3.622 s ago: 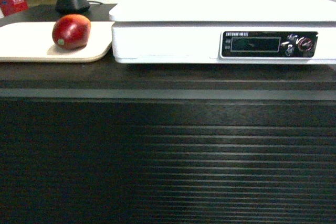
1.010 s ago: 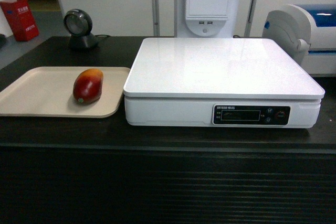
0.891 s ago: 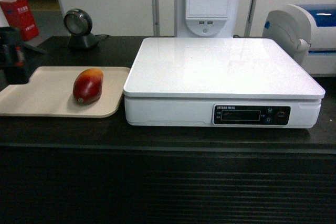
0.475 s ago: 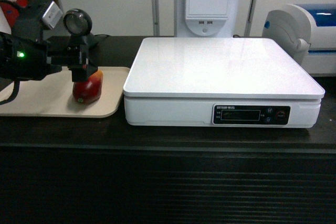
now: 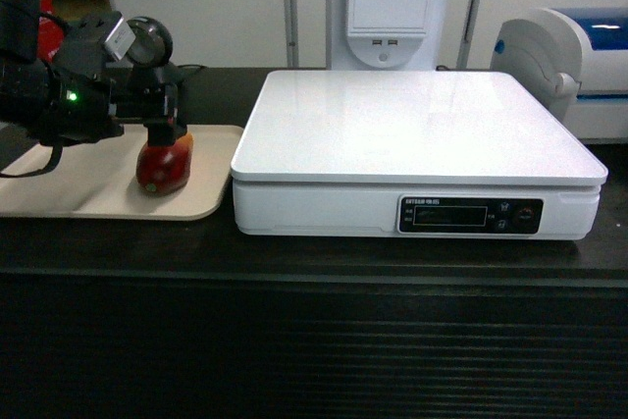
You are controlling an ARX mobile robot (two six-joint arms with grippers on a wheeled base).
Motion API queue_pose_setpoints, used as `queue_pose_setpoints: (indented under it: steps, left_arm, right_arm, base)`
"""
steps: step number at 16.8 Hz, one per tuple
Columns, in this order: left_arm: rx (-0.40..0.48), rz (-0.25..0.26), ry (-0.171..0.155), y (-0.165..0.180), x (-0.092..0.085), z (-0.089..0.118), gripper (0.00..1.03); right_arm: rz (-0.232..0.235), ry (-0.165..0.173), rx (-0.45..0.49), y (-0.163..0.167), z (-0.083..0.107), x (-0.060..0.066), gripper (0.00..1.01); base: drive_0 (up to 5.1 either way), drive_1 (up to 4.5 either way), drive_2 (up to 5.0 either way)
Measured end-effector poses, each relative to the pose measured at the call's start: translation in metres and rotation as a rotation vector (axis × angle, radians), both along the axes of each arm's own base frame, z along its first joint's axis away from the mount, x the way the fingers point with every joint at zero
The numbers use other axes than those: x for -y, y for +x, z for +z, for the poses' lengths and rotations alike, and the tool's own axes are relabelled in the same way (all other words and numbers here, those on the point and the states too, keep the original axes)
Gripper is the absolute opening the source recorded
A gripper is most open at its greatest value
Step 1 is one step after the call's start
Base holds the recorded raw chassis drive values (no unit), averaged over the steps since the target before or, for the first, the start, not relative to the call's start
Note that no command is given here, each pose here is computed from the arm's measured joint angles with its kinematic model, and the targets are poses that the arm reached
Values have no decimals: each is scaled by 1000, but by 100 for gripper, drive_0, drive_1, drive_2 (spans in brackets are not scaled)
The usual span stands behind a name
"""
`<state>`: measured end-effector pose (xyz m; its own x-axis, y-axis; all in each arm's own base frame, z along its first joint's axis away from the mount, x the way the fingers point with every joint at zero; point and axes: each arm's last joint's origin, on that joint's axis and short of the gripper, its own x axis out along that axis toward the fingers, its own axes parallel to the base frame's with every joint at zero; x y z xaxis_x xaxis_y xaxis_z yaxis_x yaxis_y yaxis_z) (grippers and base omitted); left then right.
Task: Place dark red mango on scale at checkout
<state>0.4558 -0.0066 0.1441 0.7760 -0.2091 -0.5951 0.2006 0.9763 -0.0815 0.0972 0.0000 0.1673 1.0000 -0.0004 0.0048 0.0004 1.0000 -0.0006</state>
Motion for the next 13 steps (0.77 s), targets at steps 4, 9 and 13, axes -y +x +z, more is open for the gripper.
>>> queue_pose_setpoints:
  steps: [4,9,13]
  left_arm:
    - [-40,-2,-7,15,-1,-5,98]
    - [-82,18,4,37,-4,-17,98]
    - [-132,20,9,53,-7,-25,98]
  right_arm:
    - [0,0,0,0,0,0,98]
    - [0,0,0,0,0,0,98]
    - [0,0,0,0,0,0,98]
  base:
    - [0,0,0]
    - [0,0,0]
    - [0,0,0]
